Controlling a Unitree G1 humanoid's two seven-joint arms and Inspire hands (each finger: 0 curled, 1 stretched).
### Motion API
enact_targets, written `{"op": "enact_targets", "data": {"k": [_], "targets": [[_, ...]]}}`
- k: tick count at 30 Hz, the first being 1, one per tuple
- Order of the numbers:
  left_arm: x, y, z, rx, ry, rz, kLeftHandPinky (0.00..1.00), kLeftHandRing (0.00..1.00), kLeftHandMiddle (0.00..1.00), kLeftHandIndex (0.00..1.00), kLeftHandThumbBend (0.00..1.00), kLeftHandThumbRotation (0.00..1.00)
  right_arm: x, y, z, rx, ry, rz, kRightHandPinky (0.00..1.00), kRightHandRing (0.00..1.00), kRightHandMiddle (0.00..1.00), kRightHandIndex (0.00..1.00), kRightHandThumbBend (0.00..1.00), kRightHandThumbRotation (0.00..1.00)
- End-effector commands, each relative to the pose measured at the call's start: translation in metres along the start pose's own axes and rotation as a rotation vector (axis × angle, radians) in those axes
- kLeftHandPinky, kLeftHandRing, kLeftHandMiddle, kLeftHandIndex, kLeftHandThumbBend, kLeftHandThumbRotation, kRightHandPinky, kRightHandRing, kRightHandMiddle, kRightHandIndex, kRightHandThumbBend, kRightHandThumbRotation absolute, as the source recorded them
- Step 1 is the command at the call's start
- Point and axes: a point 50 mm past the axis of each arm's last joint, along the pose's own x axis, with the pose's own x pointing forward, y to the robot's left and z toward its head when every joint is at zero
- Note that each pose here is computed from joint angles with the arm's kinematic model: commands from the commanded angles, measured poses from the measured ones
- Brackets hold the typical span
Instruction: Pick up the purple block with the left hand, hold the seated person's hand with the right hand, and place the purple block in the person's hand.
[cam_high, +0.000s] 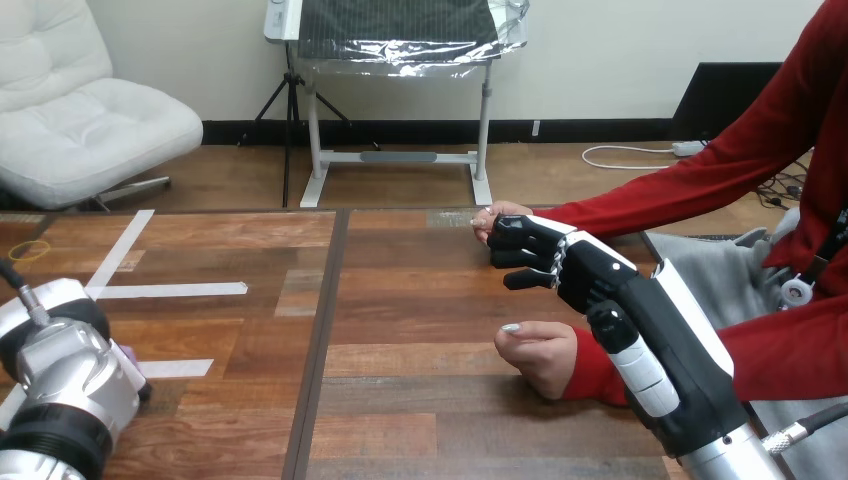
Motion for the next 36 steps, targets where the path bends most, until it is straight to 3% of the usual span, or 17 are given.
{"op": "enact_targets", "data": {"k": [1,18,36], "targets": [[-0.0021,0.0228,0.0096,-0.085,-0.019,0.103,0.15,0.27,0.43,0.82,0.7,0.02,0.0129,-0.0049,0.0174,-0.035,-0.099,0.001,0.74,0.79,0.81,0.81,0.86,1.0],[-0.005,0.0216,0.0079,-0.161,-0.073,0.234,0.13,0.2,0.35,0.93,0.68,0.0,0.0123,-0.0049,0.0166,-0.024,-0.103,-0.006,0.74,0.79,0.81,0.81,0.85,1.0],[-0.0064,0.0224,0.0082,-0.107,-0.085,0.252,0.13,0.2,0.34,0.92,0.66,0.0,0.0125,-0.0054,0.0162,-0.034,-0.099,-0.006,0.74,0.79,0.81,0.81,0.86,1.0]]}}
